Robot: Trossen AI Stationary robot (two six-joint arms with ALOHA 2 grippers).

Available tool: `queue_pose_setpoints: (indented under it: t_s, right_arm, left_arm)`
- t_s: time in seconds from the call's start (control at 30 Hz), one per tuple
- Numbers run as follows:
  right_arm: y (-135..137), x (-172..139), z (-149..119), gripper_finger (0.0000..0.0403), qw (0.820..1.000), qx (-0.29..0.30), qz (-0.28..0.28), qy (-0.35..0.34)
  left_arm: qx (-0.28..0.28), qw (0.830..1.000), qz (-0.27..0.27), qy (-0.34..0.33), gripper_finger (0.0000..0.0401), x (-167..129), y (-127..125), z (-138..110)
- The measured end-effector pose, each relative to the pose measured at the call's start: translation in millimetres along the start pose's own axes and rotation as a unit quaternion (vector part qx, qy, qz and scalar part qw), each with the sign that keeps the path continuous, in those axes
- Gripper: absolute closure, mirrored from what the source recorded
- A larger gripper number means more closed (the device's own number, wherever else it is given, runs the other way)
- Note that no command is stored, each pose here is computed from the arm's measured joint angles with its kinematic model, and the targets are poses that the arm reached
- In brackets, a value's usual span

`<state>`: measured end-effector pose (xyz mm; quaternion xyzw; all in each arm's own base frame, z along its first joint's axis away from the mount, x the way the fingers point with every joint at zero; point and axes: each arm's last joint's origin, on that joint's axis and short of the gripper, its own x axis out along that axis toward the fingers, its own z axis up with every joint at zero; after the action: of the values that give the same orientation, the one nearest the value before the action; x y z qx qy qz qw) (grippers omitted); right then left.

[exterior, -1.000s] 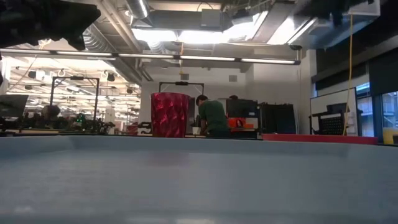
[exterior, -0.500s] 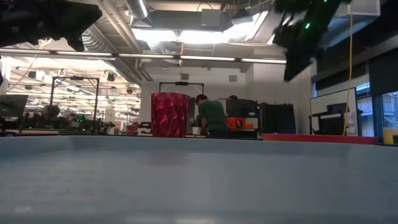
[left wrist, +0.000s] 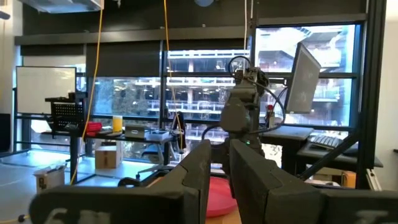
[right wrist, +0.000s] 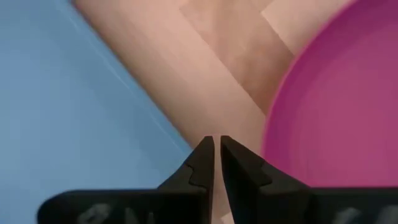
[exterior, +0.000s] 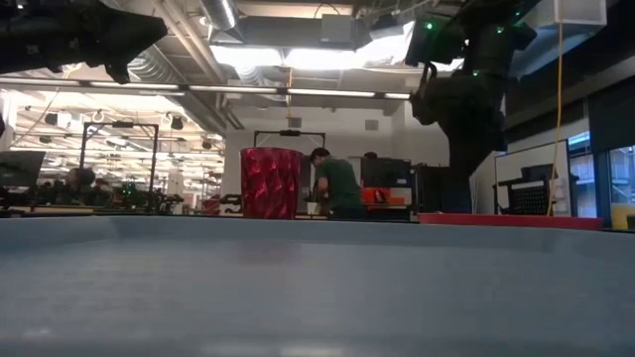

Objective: Pick and place plate/cup/fork/spoon on tray
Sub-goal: Put the red plate on the blue serving tray

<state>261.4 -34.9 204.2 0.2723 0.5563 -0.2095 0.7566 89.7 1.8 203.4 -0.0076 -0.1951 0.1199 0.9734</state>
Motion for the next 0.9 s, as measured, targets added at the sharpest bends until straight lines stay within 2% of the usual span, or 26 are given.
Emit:
queue_pose_setpoints:
  t_s: [0.1,0.2,0.27,0.37,0.5,0.73,0.9]
  right_arm:
    - [7.6,-0.8,-2.3,0.0368,0.999,-0.032,-0.006,-0.021]
    - [12.8,-1.0,-1.6,0.0368,0.994,-0.097,-0.007,-0.041]
    - [14.3,-1.2,-1.3,0.0368,0.993,-0.109,-0.006,-0.047]
    - [15.0,-1.3,-0.9,0.0368,0.995,-0.083,0.002,-0.047]
    - [12.0,0.9,-1.5,0.0368,0.994,-0.081,-0.031,-0.063]
    - [2.6,16.3,-13.2,0.0368,0.996,-0.050,-0.051,-0.053]
    - [-2.0,22.9,-19.0,0.0368,0.997,-0.005,-0.057,-0.048]
  left_arm:
    - [0.004,1.000,0.000,0.000,0.0347,0.0,0.0,0.0]
    - [0.011,1.000,-0.001,0.000,0.0347,0.0,0.0,0.0]
    - [0.010,1.000,-0.001,0.000,0.0347,0.0,-0.1,0.0]
    - [0.009,1.000,-0.005,0.000,0.0347,0.0,-0.3,0.0]
    - [0.010,1.000,-0.009,0.000,0.0347,0.0,-0.5,-0.1]
    - [0.012,1.000,-0.009,0.000,0.0347,0.0,-0.5,-0.1]
    - [0.012,1.000,-0.009,0.000,0.0347,0.0,-0.5,0.0]
